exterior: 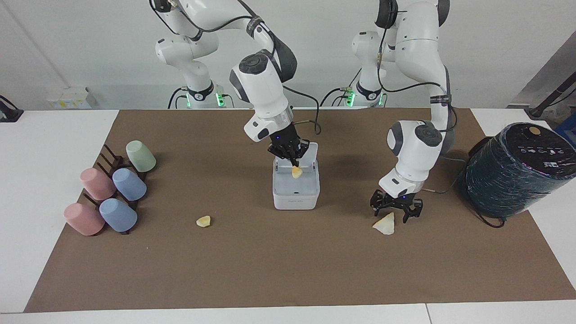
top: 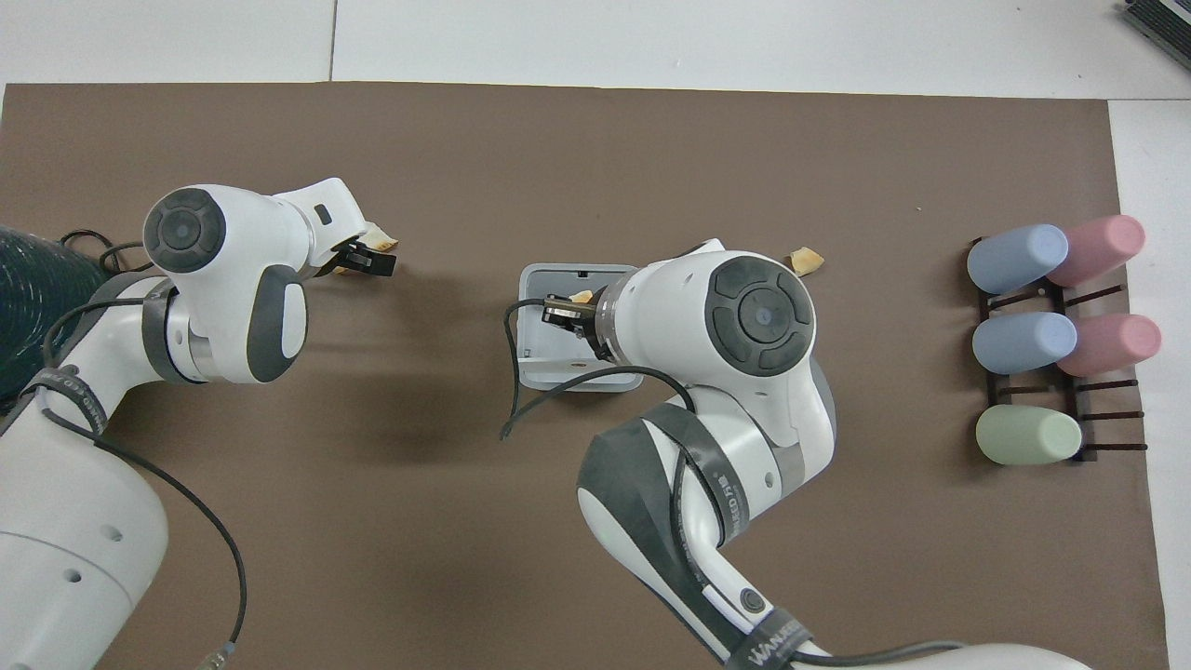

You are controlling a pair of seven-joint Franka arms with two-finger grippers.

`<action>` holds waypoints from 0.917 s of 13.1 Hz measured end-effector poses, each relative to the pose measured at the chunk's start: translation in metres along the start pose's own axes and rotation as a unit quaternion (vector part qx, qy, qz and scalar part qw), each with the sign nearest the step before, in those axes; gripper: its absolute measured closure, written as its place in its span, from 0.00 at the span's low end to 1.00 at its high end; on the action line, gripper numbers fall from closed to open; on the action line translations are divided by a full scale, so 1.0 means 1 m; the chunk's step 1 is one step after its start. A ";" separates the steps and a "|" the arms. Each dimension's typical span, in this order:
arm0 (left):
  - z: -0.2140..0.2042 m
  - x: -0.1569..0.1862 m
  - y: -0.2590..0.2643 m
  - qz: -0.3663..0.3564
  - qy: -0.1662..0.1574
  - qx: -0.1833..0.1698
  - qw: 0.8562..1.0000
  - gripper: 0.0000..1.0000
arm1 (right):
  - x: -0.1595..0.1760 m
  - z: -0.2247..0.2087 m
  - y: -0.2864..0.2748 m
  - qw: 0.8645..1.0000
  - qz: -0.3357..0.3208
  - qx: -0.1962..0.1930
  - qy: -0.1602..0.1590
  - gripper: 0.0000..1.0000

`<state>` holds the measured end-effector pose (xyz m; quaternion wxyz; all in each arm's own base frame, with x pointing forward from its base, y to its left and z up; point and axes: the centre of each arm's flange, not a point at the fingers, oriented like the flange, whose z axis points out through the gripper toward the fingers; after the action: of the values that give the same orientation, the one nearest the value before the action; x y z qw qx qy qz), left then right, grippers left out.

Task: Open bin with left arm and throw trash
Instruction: 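Lower the small bread piece into the bin and open the right gripper, then move the right gripper back and grasp the second small bread piece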

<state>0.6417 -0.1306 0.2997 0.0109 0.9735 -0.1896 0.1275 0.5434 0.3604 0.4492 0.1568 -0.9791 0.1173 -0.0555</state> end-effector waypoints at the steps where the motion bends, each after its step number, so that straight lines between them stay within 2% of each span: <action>1: 0.005 -0.001 0.002 0.001 0.003 0.001 1.000 0.00 | -0.002 0.001 -0.001 1.000 0.000 -0.001 -0.002 0.96; 2: 0.009 -0.002 0.002 0.002 0.004 0.002 1.000 0.02 | -0.002 0.001 -0.001 1.000 0.000 -0.001 -0.002 0.91; 3: 0.012 -0.003 0.002 0.002 0.004 0.003 1.000 0.03 | -0.002 0.001 -0.001 1.000 0.000 -0.001 -0.002 0.91; 4: 0.014 -0.004 0.002 0.002 0.002 0.003 1.000 0.04 | -0.001 0.001 -0.001 1.000 0.001 -0.001 -0.002 0.81; 5: 0.013 -0.003 0.003 0.002 0.003 0.002 1.000 0.15 | -0.001 0.001 -0.001 1.000 0.001 -0.001 -0.002 0.69; 7: 0.010 -0.001 0.008 0.006 0.006 0.001 1.000 0.47 | 0.000 0.000 0.000 1.000 0.002 -0.001 -0.001 0.44; 8: 0.008 -0.001 0.007 0.005 0.007 0.002 1.000 0.59 | 0.003 -0.001 0.002 1.000 0.004 -0.002 0.001 0.32; 9: 0.007 -0.001 0.007 0.006 0.007 0.002 1.000 0.62 | 0.007 -0.002 0.005 1.000 0.001 -0.006 0.006 0.21; 11: 0.006 0.000 0.007 0.006 0.006 0.001 1.000 0.64 | 0.019 -0.005 0.017 0.998 -0.025 -0.038 0.036 0.20; 12: 0.005 0.002 0.006 0.005 0.001 0.000 1.000 0.65 | 0.027 -0.007 0.025 0.997 -0.033 -0.053 0.049 0.16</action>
<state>0.6423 -0.1372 0.2957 0.0102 0.9724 -0.1945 0.1288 0.5629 0.3290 0.4499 0.0964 -0.9854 0.0955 -0.1026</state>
